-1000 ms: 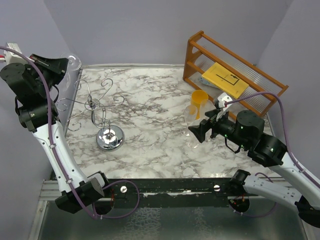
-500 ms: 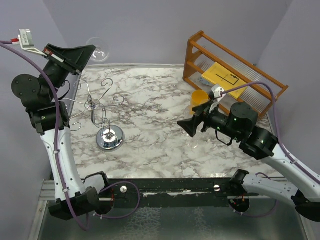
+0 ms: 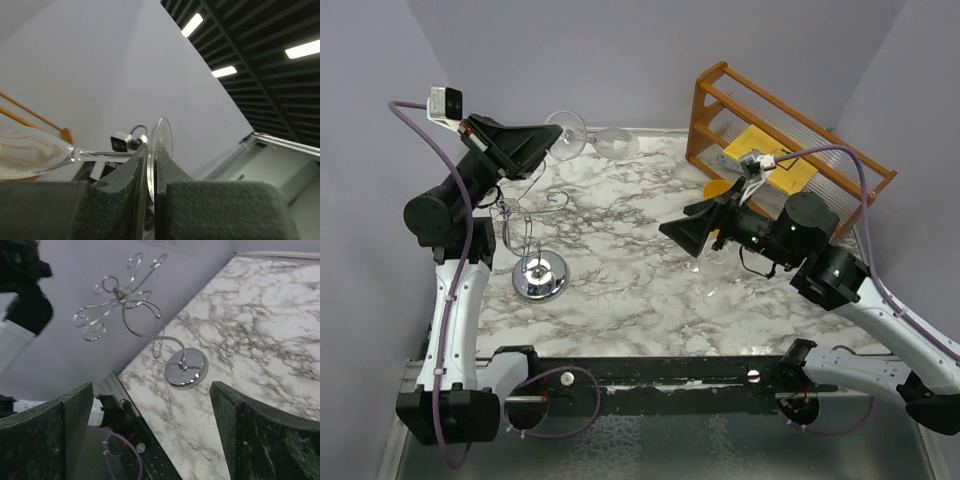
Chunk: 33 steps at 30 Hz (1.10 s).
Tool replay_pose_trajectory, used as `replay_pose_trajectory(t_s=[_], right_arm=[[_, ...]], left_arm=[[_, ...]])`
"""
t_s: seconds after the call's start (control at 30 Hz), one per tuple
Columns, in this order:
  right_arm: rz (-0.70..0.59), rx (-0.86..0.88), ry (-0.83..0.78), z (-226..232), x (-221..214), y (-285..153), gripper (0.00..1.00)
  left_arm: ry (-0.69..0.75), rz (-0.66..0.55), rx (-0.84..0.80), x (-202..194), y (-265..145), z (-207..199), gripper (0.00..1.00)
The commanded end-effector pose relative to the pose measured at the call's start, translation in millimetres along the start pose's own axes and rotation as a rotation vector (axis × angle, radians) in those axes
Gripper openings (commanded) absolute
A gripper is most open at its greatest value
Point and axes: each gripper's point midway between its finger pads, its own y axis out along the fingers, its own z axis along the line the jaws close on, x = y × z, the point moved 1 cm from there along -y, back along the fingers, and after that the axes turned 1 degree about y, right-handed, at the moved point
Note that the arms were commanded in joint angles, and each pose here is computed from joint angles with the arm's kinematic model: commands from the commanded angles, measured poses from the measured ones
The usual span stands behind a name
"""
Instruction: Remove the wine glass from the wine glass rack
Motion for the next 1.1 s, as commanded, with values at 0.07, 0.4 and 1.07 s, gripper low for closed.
replay_pose_trajectory(t_s=[0.07,0.4,1.07], right_arm=[[-0.167,0.175,0.185,42.8,38.3,-22.3,1.00],[-0.302,0.239,0.316,42.5,42.7,-40.7,1.00],[-0.357,0.357,0.206,43.6,30.3,-16.6,0.95]], left_arm=[[-0.226,0.052,-0.288,-37.2,-17.6,-67.5,0.00],[-0.565,0.052,-0.334,-56.2,-44.3,-62.5,0.00],[-0.656,0.084,-0.274,-77.1,-54.1,-55.9,0.00]])
